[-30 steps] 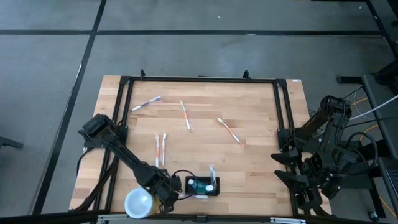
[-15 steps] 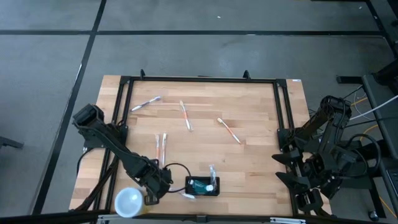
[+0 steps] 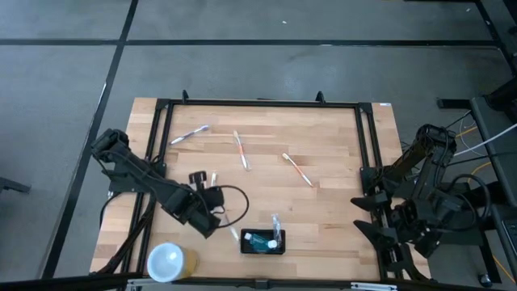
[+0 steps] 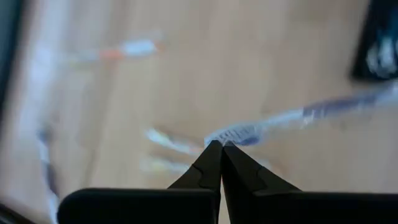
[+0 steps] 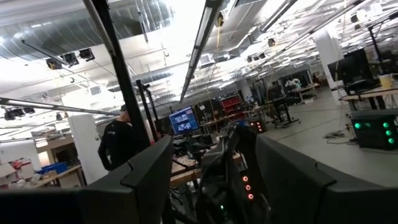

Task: Pick & Place toothbrushing station
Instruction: Put the purple toothbrush into the mesh organizer

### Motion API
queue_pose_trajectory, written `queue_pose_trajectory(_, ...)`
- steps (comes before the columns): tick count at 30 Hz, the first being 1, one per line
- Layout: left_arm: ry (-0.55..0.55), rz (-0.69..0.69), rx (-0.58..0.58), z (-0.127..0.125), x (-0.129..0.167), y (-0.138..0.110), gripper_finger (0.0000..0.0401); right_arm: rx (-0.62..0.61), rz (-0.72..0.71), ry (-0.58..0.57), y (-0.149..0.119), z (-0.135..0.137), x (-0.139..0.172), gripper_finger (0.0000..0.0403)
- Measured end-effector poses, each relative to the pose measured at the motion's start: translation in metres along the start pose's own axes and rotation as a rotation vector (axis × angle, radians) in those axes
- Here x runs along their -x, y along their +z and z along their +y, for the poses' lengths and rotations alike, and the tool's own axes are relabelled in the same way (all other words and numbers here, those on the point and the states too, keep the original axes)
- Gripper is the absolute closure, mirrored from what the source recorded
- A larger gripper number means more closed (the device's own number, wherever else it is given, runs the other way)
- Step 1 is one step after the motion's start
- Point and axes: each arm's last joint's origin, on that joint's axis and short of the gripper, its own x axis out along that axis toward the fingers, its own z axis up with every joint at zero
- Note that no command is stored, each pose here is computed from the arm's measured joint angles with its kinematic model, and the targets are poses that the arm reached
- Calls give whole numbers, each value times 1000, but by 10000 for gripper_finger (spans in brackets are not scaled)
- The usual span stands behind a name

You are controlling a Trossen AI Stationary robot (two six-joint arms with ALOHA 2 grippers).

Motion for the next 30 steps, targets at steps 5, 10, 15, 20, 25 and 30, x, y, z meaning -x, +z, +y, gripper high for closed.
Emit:
queue_pose_trajectory(5, 106, -163, 16, 6, 12, 15, 400, 3, -2, -16, -1, -2, -3, 168)
queue_pose_trajectory(10, 214, -341, 43, 7, 26, 24, 400, 25, 22, -66, -5, -4, -8, 168)
queue_pose_trajectory(15, 276, -477, 27, 6, 40, 34, 400, 40, 29, -109, -10, -6, -15, 168)
queue_pose_trajectory(20, 341, -509, -91, 5, 43, 38, 400, 32, 48, -169, -14, -10, -21, 168)
queue_pose_trajectory(25, 462, -486, -333, 7, 44, 38, 400, 31, 41, -186, -15, -12, -26, 168)
queue_pose_trajectory(30, 638, -457, -577, 10, 46, 42, 400, 31, 44, -215, -20, -15, -32, 168)
